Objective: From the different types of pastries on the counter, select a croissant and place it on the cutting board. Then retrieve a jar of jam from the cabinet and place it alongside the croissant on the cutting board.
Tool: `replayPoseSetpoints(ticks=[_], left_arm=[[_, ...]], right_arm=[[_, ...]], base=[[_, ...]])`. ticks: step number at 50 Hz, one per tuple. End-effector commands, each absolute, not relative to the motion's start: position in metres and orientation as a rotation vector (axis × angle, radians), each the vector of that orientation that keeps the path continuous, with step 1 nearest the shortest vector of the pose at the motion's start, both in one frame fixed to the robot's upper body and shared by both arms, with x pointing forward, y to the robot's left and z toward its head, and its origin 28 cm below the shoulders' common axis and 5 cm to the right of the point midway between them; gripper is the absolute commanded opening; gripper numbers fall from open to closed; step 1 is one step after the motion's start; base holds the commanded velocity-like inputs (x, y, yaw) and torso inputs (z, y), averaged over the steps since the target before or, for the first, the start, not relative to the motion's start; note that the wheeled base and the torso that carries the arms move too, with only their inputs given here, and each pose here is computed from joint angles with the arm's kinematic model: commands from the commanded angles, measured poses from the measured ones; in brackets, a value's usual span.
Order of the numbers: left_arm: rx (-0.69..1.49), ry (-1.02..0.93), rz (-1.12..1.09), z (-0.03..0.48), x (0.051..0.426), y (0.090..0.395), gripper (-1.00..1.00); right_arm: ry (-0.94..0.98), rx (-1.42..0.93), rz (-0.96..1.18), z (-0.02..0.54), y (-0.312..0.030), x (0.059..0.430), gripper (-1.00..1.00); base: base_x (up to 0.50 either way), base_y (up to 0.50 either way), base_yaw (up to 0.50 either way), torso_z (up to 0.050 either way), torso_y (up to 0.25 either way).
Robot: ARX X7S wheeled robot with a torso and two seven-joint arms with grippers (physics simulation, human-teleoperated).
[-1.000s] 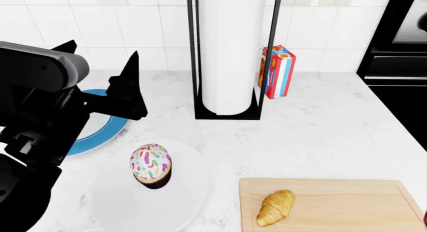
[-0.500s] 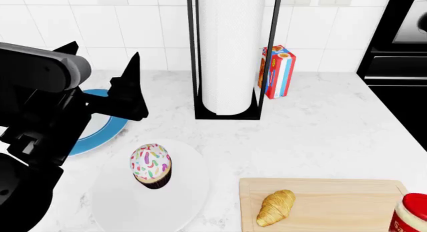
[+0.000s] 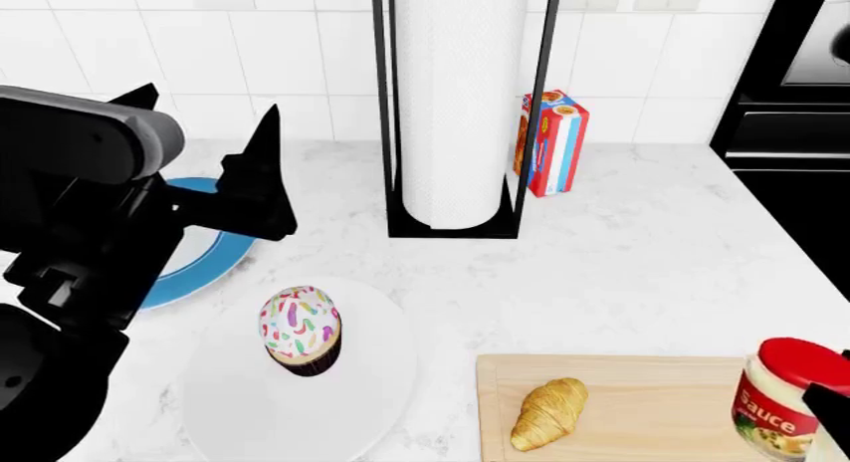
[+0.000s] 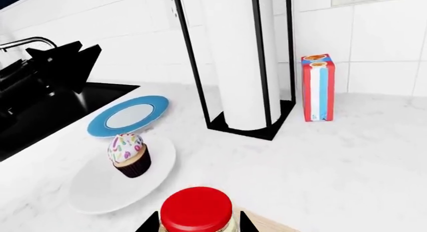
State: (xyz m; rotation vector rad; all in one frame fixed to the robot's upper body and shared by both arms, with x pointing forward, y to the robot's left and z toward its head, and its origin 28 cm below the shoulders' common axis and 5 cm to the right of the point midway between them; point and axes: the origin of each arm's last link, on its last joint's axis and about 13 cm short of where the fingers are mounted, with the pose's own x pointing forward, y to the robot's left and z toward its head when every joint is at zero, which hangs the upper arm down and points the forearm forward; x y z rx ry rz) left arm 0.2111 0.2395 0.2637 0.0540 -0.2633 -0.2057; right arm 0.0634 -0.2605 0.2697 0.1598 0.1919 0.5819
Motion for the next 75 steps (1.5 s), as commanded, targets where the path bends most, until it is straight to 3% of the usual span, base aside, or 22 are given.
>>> replayPoseSetpoints(ticks=[1,22,75], left_arm=[[0.054,-0.263,-0.206,0.263,0.212,0.239,1.00],[0.050,-0.259,-0.205,0.260,0.212,0.240,1.00],[0.038,-0.254,-0.205,0.257,0.213,0.241,1.00]], right_arm=[[0.140,0.153,0.597,0.270,-0.251,0.077,-1.00],[0.093,0.121,0.594,0.250,-0.240,0.091,-1.00],[0.148,0.110,0.550,0.187,-0.242,0.082,-1.00]], base=[[0.00,0.00,0.00,0.000,0.000],[0.00,0.00,0.00,0.000,0.000],[0.00,0.00,0.00,0.000,0.000]])
